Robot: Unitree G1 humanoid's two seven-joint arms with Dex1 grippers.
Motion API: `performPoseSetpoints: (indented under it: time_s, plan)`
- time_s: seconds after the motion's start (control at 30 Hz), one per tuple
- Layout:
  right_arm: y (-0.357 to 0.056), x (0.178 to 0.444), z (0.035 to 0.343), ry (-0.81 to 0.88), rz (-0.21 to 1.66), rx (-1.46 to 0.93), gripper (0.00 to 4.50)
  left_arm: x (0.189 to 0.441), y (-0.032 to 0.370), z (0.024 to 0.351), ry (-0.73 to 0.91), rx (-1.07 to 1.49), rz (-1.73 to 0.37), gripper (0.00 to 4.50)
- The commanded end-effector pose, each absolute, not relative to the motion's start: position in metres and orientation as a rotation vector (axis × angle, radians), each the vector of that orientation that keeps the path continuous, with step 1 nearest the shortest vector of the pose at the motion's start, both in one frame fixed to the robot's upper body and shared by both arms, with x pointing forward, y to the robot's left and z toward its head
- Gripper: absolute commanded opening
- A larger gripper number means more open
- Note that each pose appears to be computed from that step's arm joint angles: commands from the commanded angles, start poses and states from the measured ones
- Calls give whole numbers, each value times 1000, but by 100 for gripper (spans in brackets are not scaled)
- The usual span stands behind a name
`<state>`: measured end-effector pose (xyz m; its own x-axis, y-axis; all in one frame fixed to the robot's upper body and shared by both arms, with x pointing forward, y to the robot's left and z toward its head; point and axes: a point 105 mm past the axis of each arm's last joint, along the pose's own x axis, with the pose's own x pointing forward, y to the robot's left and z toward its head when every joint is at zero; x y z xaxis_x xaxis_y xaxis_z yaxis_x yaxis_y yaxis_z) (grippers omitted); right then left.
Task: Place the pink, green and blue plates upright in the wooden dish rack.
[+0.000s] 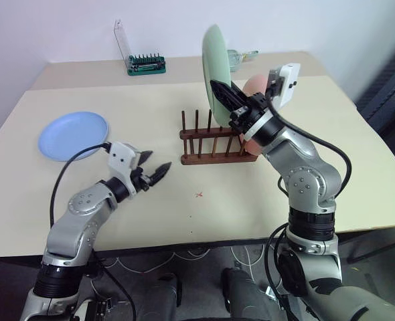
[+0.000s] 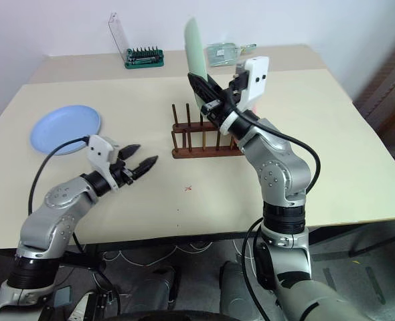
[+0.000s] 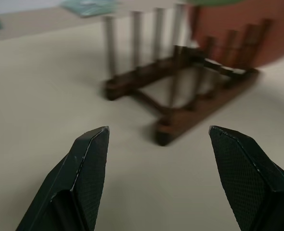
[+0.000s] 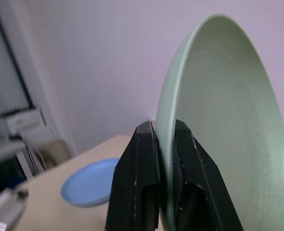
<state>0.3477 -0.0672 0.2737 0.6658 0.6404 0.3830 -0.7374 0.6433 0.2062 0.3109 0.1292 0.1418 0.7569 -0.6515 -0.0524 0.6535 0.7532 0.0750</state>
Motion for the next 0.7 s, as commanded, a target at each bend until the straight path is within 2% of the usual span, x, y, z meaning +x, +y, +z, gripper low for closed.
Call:
performPoseSetpoints:
  time_s: [0.03,0.6,0.67,0.7]
  plan:
    - [-71,339,290,-330,811,426,0,302,115,149,-15,100,-791,337]
    - [-73,353,278,-200,765,552,0,301,112,151,-35,101,-792,337]
    - [-73,354,277,-193,763,550,79,301,111,153,-39,103,-788,340]
    - [-73,354,277,-191,759,547,103,301,112,153,-40,103,-785,340]
